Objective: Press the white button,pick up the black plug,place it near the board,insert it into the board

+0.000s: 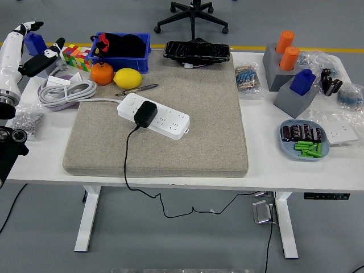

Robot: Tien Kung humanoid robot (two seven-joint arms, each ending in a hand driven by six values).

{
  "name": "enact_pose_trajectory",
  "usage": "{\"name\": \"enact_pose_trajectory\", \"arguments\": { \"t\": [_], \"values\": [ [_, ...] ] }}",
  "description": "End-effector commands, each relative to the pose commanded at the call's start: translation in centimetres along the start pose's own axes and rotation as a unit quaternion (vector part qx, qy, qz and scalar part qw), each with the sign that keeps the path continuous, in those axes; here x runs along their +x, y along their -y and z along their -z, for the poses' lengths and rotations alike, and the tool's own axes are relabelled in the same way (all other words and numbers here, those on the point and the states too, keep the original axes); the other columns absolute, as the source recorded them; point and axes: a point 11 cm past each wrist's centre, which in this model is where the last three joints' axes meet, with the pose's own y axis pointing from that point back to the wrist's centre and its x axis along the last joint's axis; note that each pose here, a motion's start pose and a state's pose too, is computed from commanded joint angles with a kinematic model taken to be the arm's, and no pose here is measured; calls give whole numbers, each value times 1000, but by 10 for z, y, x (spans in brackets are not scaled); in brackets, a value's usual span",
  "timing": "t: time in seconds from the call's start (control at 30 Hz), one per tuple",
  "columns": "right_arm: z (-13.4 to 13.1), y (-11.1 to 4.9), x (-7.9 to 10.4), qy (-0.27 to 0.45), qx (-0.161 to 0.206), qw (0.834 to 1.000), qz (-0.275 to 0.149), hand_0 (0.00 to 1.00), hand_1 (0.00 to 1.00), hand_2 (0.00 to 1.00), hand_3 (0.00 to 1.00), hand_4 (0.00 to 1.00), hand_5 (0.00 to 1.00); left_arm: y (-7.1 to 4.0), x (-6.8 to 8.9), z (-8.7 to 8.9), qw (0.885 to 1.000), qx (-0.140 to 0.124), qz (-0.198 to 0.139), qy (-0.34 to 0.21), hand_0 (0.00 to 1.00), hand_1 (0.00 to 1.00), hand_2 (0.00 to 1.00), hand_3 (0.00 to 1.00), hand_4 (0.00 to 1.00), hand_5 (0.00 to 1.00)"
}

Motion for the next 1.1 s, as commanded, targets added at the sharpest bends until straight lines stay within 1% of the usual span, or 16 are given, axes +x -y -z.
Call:
{"name": "enact_pose_trajectory", "arguments": {
  "t": [0.27,1.1],
  "values": [
    [-1,0,0,1,-1,1000,0,669,599,563,577,627,336,1,0,-2,1000,-1,-1,-2,934,900,849,805,821,648],
    [-5,-1,-3,-1,-5,1000,2,669,598,563,577,626,336,-1,-7,-2,1000,2,6,-5,931,897,846,797,817,643]
  ]
}}
